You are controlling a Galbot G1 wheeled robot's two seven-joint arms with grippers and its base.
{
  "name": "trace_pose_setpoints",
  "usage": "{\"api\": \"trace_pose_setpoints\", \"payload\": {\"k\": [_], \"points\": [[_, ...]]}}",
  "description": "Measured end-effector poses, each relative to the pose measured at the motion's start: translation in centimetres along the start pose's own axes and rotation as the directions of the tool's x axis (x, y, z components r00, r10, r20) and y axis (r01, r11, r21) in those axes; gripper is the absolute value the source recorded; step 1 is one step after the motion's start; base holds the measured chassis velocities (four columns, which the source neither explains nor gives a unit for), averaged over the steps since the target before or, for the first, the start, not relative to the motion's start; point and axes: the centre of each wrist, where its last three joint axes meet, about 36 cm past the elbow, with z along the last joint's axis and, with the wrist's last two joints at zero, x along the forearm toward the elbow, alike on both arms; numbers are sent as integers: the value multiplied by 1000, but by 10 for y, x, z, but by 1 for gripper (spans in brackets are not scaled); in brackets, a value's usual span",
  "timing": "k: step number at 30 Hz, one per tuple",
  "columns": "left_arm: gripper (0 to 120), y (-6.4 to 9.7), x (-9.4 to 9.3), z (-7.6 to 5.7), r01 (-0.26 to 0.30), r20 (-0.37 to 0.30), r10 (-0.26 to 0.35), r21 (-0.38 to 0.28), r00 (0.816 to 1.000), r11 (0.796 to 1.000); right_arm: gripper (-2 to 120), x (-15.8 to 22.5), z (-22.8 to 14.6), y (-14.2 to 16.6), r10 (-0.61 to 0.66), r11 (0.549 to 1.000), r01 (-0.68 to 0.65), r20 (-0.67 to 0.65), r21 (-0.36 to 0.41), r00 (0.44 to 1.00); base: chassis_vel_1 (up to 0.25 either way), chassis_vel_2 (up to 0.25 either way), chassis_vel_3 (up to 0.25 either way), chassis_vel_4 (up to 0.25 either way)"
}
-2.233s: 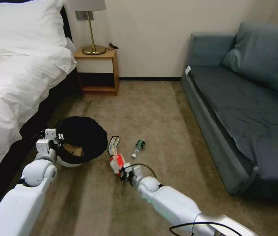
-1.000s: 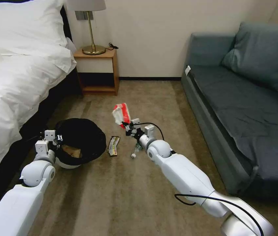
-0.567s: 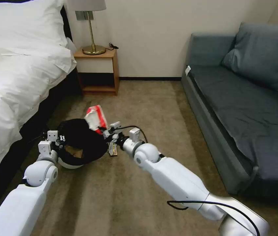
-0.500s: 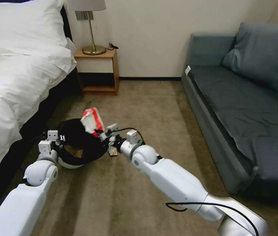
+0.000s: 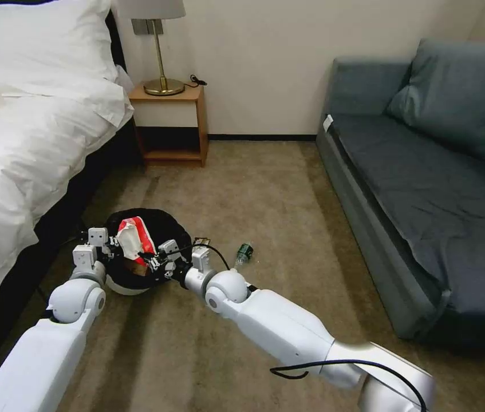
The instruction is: Pick up the trash bin, then pick up the garbage on the floor and place it into the trash bin.
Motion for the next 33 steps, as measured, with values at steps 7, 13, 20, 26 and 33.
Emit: {"api": "trace_pose_setpoints", "payload": {"k": [7, 13, 20, 26, 33], "points": [[6, -1, 0, 0, -4, 2, 4, 0, 1000, 1000, 0, 3, 1, -5, 31, 1000, -31, -3, 4, 1000, 0, 0, 0, 0], [6, -3, 2, 0, -7, 2, 7, -1, 1000, 1000, 23, 6, 0, -5, 56, 998, -56, 1, 12, 998, 0, 0, 0, 0], [6, -2, 4, 1, -1, 2, 1, -1, 1000, 1000, 49, 6, -2, -3, 64, 998, -65, 24, 21, 998, 0, 0, 0, 0], [6, 2, 4, -1, 11, 7, -11, 8, 1000, 1000, 71, 6, -18, -8, 156, 987, -158, 78, 21, 985, 0, 0, 0, 0], [6, 7, 3, -2, 21, 13, -21, 11, 1000, 1000, 95, 20, -42, -37, 340, 940, -341, 79, -2, 937, 0, 0, 0, 0]]}}
